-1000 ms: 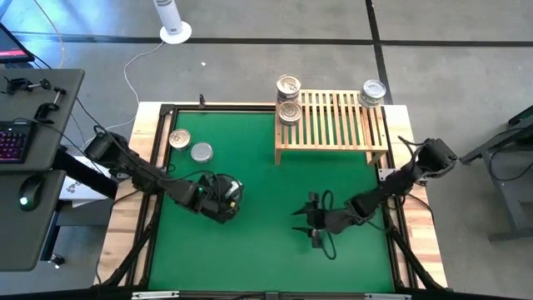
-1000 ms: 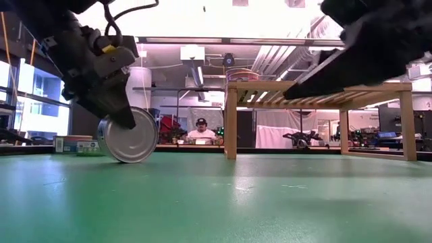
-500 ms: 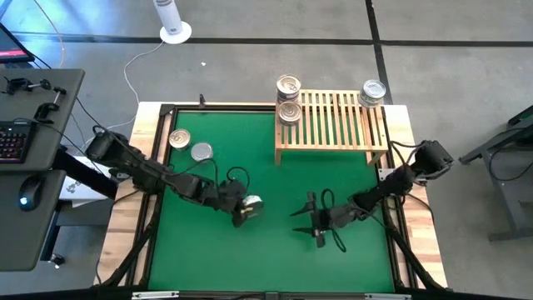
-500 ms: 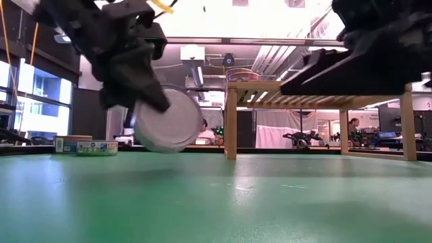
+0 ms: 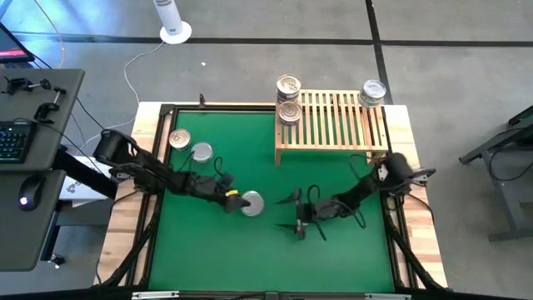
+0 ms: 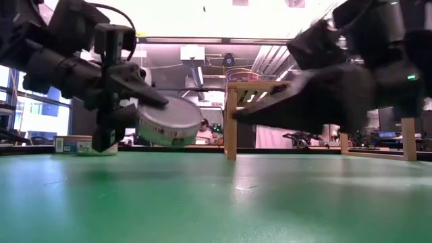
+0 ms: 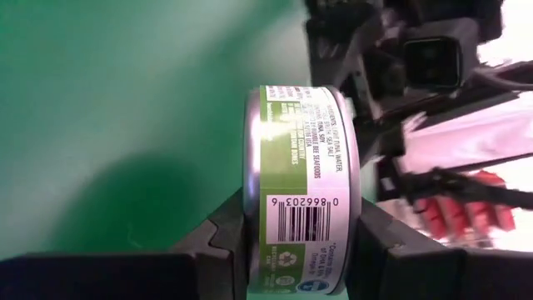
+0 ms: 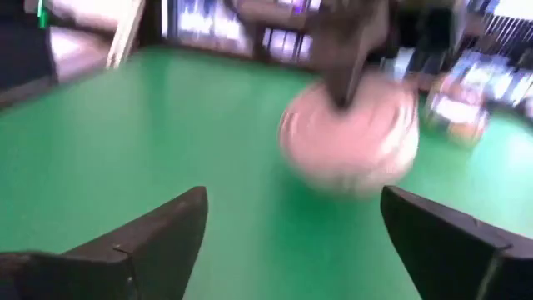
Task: Stack canned seafood by type on shelf
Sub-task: Put the green tuna can on the shelf, then put the green tuna can on the shelf aligned with the stacked green tuna cans
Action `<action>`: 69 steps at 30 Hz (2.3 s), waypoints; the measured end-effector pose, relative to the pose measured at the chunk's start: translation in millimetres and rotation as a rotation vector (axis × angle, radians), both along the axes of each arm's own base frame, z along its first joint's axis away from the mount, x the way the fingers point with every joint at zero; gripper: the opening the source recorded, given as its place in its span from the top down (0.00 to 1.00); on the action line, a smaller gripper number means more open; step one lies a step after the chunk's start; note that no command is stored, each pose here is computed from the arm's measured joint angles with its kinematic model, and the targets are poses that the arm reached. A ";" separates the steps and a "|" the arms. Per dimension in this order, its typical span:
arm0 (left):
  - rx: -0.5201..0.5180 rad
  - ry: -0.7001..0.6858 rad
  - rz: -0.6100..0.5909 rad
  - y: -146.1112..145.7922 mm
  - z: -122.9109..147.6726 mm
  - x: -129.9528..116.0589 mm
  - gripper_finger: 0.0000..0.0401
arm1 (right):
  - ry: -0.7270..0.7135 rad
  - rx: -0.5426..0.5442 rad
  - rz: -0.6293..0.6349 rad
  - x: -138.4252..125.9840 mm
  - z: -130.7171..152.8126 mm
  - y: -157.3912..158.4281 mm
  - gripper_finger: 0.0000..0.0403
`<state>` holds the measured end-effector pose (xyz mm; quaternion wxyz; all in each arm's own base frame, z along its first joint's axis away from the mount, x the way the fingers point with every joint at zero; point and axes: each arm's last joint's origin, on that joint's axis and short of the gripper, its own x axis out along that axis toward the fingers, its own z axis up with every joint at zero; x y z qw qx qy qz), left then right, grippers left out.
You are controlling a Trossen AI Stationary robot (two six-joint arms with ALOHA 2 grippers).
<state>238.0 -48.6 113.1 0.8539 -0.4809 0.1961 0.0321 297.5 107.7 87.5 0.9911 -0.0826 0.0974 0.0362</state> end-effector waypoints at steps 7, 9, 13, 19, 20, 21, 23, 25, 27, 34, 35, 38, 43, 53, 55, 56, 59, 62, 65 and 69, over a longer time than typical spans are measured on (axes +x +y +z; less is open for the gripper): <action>-0.069 -0.125 -0.072 -6.3 4.9 6.6 0.73 | -0.174 -0.128 -0.025 39.8 4.6 -1.6 0.09; -0.080 -0.146 -0.093 -7.4 6.1 8.3 0.73 | -0.188 -0.153 -0.028 44.0 9.8 -1.8 0.09; -0.090 -0.189 -0.105 -8.5 10.4 9.2 0.73 | -0.207 -0.181 -0.032 41.3 20.1 -3.8 0.09; -0.104 -0.204 -0.141 -10.6 12.5 9.5 0.73 | -0.185 -0.255 0.031 48.9 24.8 -0.3 0.09; -0.109 -0.201 -0.148 -11.0 12.3 9.3 0.73 | -0.174 -0.277 0.045 52.3 25.7 1.4 0.09; -0.118 -0.196 -0.155 -11.0 12.0 9.1 0.73 | -0.158 -0.301 0.050 55.4 26.0 2.8 0.09; -0.123 -0.181 -0.158 -11.1 10.5 8.5 0.73 | -0.134 -0.347 0.058 60.9 27.1 4.6 0.09; -0.124 -0.173 -0.162 -11.3 9.7 8.3 0.73 | -0.122 -0.376 0.056 64.9 28.9 6.5 0.09; -0.125 -0.170 -0.163 -11.3 9.6 8.2 0.73 | -0.111 -0.395 0.049 67.8 30.2 7.5 0.09; -0.122 -0.107 -0.130 -10.1 3.2 6.8 0.73 | 0.017 -0.425 0.034 77.8 27.2 8.9 0.09; -0.124 -0.096 -0.123 -9.9 2.2 6.7 0.73 | 0.029 -0.417 0.036 78.9 27.1 8.9 0.09; -0.121 -0.090 -0.118 -9.7 1.6 6.5 0.73 | 0.042 -0.420 0.050 80.9 27.5 9.2 0.09; -0.097 -0.095 -0.119 -9.5 1.6 6.6 0.73 | 0.041 -0.468 0.068 81.6 27.6 8.4 0.09; -0.111 -0.093 -0.132 -9.8 1.8 6.6 0.73 | 0.050 -0.397 0.087 78.2 26.1 15.9 0.11; -0.103 -0.090 -0.133 -9.6 1.4 6.6 0.73 | 0.054 -0.392 0.082 77.5 25.8 17.6 0.12; -0.102 -0.084 -0.132 -9.6 1.0 6.7 0.73 | 0.059 -0.384 0.080 77.3 25.4 17.9 0.13; -0.093 -0.074 -0.120 -8.8 0.1 6.7 0.66 | 0.077 -0.344 0.073 77.2 24.2 17.9 0.14; -0.071 -0.136 -0.067 -4.8 5.7 7.5 0.46 | 0.100 -0.283 0.124 77.1 24.0 20.4 0.16; -0.065 -0.099 -0.094 -4.1 0.7 4.9 0.29 | 0.135 -0.253 0.138 75.4 21.3 20.4 0.19; -0.039 -0.084 -0.090 0.2 -1.0 5.4 0.21 | 0.190 -0.217 0.100 76.2 18.2 11.7 0.24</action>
